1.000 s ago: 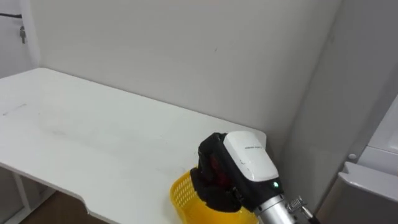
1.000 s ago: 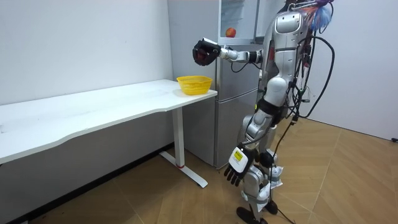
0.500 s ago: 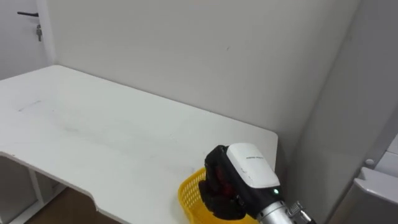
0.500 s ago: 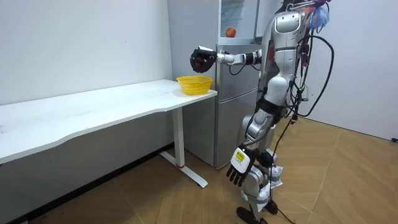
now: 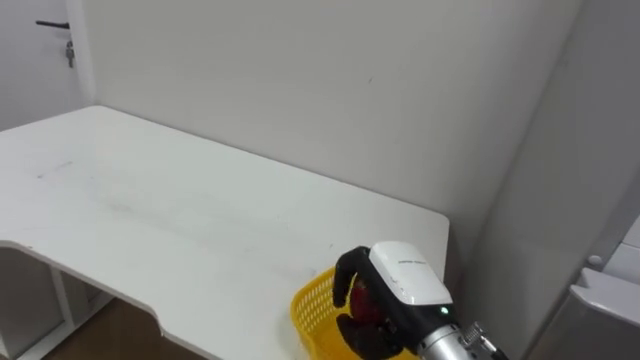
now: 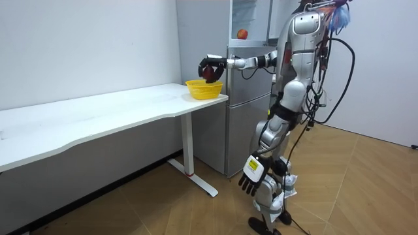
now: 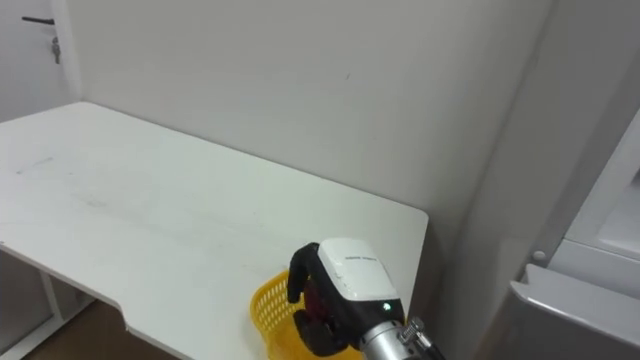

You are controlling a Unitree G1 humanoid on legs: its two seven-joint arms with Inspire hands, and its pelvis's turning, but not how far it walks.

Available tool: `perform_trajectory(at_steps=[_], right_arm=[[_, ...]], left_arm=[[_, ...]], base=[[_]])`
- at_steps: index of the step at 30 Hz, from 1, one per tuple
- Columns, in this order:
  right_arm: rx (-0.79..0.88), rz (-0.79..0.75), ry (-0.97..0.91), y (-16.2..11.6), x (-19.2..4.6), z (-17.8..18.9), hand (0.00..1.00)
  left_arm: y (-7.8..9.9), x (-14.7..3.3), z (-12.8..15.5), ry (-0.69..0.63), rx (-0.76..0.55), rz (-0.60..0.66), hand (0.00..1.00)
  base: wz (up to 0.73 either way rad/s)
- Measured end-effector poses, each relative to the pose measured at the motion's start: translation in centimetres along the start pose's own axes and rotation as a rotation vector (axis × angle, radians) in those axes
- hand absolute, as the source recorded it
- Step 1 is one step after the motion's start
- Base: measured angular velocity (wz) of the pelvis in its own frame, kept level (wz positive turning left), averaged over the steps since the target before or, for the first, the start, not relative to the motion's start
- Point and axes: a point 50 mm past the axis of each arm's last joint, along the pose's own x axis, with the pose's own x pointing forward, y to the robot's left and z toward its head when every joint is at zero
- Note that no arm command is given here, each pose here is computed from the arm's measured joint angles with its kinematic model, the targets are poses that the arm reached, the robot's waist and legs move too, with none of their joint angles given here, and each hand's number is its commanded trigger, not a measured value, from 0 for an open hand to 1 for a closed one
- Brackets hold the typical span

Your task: Retrieve from the upper fridge

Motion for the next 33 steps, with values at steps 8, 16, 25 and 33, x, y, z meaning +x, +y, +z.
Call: perform_trajectory(at_steps=[8, 16, 25, 33], right_arm=[[0.001, 0.002, 0.019, 0.0, 0.0, -0.3, 0.0], [-0.008, 0.009, 0.042, 0.2, 0.0, -0.7, 0.0], [0.039, 0.0, 0.05, 0.1, 0.0, -0.7, 0.0], [0.167, -0.104, -0.033, -2.1, 0.6, 1.4, 0.0]], left_arm=[[0.0, 0.0, 0.0, 0.001, 0.0, 0.0, 0.0], [0.2, 0.0, 0.1, 0.004, -0.005, 0.009, 0.0], [0.7, 0.0, 0.9, -0.024, -0.004, 0.03, 0.0], [0.5, 0.0, 0.6, -0.013, 0.0, 0.061, 0.0]], base=[[0.0], [0.0], [0.0], [-0.05]])
